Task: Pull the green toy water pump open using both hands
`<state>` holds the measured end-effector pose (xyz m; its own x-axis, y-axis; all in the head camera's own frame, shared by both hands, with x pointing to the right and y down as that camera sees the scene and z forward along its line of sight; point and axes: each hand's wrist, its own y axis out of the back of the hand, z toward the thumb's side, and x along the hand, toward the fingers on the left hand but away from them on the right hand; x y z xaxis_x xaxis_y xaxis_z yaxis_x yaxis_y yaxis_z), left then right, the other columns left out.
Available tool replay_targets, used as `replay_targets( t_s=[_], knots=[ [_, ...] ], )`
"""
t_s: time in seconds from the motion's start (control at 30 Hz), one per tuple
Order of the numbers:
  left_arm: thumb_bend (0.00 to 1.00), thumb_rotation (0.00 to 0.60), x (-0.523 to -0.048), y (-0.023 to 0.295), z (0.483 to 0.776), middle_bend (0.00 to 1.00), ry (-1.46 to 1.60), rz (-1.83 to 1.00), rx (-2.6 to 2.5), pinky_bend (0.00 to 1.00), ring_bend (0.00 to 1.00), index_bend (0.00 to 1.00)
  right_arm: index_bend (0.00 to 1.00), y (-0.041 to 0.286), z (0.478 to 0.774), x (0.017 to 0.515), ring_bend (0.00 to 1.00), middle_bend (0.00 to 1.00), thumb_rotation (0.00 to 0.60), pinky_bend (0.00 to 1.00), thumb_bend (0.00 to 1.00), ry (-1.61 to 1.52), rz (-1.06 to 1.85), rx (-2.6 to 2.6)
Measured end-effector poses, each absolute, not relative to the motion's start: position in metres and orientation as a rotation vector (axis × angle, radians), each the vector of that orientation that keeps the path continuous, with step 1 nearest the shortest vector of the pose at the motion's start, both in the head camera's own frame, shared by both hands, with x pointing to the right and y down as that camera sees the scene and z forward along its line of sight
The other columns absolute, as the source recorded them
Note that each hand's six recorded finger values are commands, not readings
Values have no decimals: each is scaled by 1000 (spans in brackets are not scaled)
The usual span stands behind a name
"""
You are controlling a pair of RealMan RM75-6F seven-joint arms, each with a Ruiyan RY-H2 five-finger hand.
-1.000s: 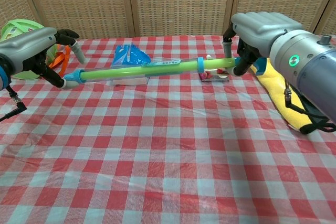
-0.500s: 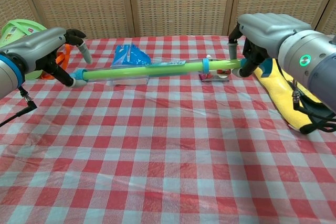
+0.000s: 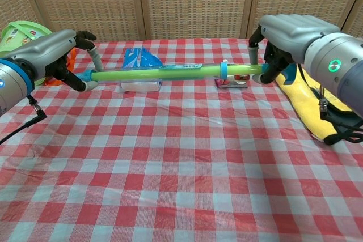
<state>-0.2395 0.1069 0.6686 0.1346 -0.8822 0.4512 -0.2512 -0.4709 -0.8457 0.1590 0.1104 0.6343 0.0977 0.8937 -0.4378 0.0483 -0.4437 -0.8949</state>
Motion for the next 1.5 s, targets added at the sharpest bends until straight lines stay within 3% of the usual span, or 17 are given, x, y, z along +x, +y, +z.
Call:
replay_targets(
  t_s=[0.57,1.2,1.5],
  knots=[
    [394,600,-263,123,671,0,1095,-1388,-1800,0,0,562,812,101,635,180,1000,1000,600,966,584,-987,1420,-1595],
    [394,600,-352,139,673,0,1111,-1515,-1680,0,0,566,811,88,636,230,1000,1000,600,966,584,-1019,1487,-1479],
    [394,600,-366,144,681,0,1099,-1551,-1678,0,0,567,811,89,638,242,1000,1000,600,965,584,-1025,1510,-1462]
  ],
)
